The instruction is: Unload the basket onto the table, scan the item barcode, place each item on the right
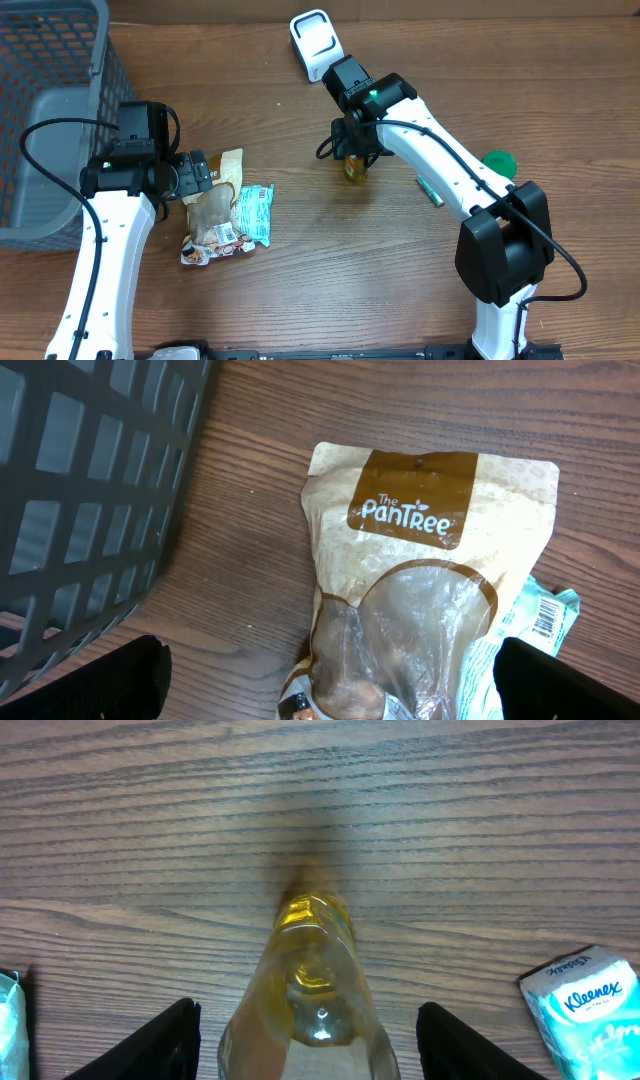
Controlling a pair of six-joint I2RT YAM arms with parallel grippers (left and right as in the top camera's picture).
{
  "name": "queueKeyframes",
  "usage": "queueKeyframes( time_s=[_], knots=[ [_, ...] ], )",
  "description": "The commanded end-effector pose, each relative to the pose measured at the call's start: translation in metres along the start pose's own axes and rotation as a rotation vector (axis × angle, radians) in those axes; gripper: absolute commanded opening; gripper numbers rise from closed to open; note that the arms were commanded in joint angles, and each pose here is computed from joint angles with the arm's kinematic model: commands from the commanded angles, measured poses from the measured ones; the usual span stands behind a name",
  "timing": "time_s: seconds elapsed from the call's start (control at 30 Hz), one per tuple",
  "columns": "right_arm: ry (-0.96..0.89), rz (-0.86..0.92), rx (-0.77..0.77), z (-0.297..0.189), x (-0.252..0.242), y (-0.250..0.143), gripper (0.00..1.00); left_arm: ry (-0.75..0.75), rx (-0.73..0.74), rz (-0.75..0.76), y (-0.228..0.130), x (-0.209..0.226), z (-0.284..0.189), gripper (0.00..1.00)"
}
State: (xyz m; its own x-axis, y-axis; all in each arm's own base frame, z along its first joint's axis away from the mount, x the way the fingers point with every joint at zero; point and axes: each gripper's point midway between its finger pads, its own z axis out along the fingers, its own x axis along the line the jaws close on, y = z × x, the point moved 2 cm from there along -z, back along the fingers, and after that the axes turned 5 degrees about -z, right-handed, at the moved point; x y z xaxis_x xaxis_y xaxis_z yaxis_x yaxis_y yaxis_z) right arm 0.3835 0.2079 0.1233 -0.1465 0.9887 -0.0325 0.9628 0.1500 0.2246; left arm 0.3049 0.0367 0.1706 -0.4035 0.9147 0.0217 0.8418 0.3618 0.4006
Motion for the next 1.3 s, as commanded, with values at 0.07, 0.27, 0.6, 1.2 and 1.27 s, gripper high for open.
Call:
queueKeyframes(
  time_s=[0.07,0.27,0.6,1.2,1.27],
  knots=[
    [-0.003,0.007,-0.003,-0.0055,-0.0047,-0.0011,0.65,-0.011,-0.015,0.017,0.0052,-0.0033,-0.0045,1.00],
    [-0.006,0.006,0.006,-0.0055,-0.0053,-0.0029,0.65,-0.011,-0.015,0.017,0.0052,-0.0033,-0.0045,1.00],
    [-0.009,0.005,0.013,-0.0055,-0.0060,-0.0047,0.63,-0.012,-0.015,0.017,0.0052,-0.0034,-0.0045,1.00],
    [-0.013,0.003,0.025,-0.0055,-0.0070,-0.0075,0.63,-0.011,-0.015,0.017,0.0052,-0.0033,-0.0045,0.99],
    [-0.013,0.003,0.025,-0.0056,-0.0070,-0.0074,0.62,-0.011,-0.015,0.017,0.0052,-0.0033,-0.0045,0.99]
  ],
)
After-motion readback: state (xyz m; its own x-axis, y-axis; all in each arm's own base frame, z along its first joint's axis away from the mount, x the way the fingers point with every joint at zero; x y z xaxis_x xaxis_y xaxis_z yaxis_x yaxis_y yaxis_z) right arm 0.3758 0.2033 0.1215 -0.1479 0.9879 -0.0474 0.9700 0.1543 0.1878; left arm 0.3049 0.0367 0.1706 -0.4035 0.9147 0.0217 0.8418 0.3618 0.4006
